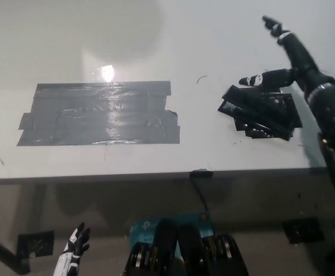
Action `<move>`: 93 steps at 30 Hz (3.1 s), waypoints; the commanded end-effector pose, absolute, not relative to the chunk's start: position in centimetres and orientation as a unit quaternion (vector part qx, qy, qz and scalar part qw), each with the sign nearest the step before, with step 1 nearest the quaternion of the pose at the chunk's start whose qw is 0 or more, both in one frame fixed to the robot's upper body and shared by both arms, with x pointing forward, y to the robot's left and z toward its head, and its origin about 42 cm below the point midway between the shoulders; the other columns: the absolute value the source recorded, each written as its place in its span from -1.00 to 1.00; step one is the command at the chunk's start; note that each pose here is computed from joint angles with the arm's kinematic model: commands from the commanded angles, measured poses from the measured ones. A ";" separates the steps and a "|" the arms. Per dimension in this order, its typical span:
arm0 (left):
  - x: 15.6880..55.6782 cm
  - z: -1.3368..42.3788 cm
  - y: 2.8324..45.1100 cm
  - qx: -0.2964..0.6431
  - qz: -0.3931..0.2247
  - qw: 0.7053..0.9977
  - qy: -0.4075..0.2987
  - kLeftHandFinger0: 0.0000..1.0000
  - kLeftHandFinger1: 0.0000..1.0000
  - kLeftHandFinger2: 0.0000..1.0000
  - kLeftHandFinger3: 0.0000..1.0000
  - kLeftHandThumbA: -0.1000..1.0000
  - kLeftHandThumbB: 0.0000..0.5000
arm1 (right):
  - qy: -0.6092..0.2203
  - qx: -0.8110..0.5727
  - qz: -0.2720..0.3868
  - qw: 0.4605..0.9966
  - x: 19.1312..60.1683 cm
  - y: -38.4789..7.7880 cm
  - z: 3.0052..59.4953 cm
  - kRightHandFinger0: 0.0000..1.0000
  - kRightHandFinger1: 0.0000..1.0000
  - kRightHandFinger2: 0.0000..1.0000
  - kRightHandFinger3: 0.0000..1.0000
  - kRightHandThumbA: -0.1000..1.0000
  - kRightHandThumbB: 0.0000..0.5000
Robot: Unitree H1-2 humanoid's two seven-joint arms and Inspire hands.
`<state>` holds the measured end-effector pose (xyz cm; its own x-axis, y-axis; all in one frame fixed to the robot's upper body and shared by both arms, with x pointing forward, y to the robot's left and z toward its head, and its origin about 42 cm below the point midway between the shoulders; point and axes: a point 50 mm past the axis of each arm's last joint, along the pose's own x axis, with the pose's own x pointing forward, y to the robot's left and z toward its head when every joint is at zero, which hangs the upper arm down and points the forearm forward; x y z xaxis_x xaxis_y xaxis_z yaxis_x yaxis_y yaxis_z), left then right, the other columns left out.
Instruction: A stapler is kept on the black spot marked on the desk infront of the robot. The robot picks up the stapler using its right hand and passes it to a person
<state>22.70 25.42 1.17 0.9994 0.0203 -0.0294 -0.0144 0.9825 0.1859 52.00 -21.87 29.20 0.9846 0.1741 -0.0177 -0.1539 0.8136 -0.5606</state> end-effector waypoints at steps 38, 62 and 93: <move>21.7 1.1 25.9 0.099 0.025 0.995 -0.009 1.00 1.00 1.00 1.00 1.00 1.00 | 0.127 -0.470 0.134 0.863 53.4 -21.4 20.9 -0.11 -0.42 -0.39 -0.15 1.00 -0.62; 22.1 1.3 26.0 0.101 0.019 0.995 -0.013 0.70 0.88 0.89 1.00 1.00 0.99 | 0.084 -0.289 0.111 0.947 53.6 -21.6 23.1 -1.00 -0.93 -0.36 -0.48 1.00 -0.94; 22.2 1.5 25.8 0.090 0.015 0.996 -0.011 0.57 0.68 0.66 1.00 1.00 0.87 | -0.040 0.352 0.209 0.912 53.2 -15.7 36.0 -1.00 -1.00 -1.00 -1.00 1.00 -0.62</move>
<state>21.96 25.52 0.39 0.9991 0.0258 -0.0324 -0.0193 0.9821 0.1872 52.45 -20.43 22.19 0.9522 0.2263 -0.2051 -0.1541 0.9358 0.3169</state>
